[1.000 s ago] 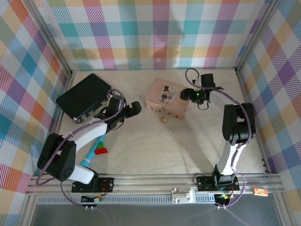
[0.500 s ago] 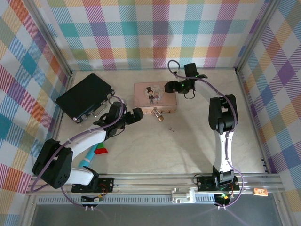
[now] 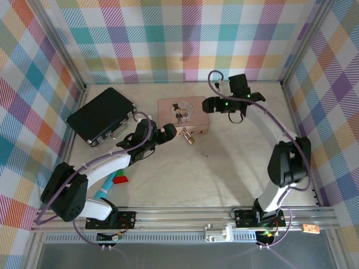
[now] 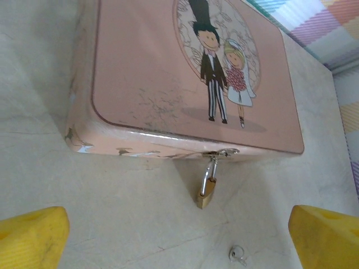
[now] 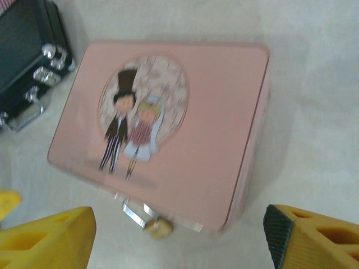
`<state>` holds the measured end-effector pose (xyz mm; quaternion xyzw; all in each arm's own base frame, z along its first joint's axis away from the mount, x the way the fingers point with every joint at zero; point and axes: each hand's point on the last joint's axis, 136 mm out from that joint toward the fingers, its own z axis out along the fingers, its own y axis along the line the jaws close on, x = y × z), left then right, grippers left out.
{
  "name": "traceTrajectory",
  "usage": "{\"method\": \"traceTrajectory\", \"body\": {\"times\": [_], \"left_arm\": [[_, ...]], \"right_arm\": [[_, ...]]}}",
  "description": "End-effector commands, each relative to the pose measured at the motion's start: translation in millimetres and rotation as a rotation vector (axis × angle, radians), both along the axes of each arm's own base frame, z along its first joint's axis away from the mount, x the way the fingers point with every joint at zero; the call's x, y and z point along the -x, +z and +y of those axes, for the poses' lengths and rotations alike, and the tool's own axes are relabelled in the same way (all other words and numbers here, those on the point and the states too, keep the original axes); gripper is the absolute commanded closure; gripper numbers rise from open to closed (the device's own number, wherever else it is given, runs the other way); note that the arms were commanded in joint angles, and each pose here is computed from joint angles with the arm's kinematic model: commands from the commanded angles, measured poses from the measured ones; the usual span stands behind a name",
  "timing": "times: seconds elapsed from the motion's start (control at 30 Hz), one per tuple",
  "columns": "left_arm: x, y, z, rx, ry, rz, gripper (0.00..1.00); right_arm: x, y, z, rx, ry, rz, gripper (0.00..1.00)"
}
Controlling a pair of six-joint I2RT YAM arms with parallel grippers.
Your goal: Unlock a padlock with a key
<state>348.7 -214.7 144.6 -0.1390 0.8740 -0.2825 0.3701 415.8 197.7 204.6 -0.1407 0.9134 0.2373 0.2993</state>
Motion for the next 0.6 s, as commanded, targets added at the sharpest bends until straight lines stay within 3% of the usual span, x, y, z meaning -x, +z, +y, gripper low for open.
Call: {"method": "traceTrajectory", "body": {"times": [0.0,0.23,0.4,0.57], "left_arm": [[-13,12,8,0.013,0.1,-0.033,0.0],[-22,13,22,0.023,0.166,-0.036,0.0],[-19,9,32,0.024,0.19,-0.018,0.0],[-8,7,48,0.001,0.227,-0.014,0.0]], "right_arm": [[58,-48,-1,0.164,0.038,0.138,0.24],[125,-97,21,0.306,0.064,0.258,0.35],[122,-132,21,0.493,-0.013,0.311,0.5],[114,-156,18,0.591,-0.117,0.312,0.51]]}}
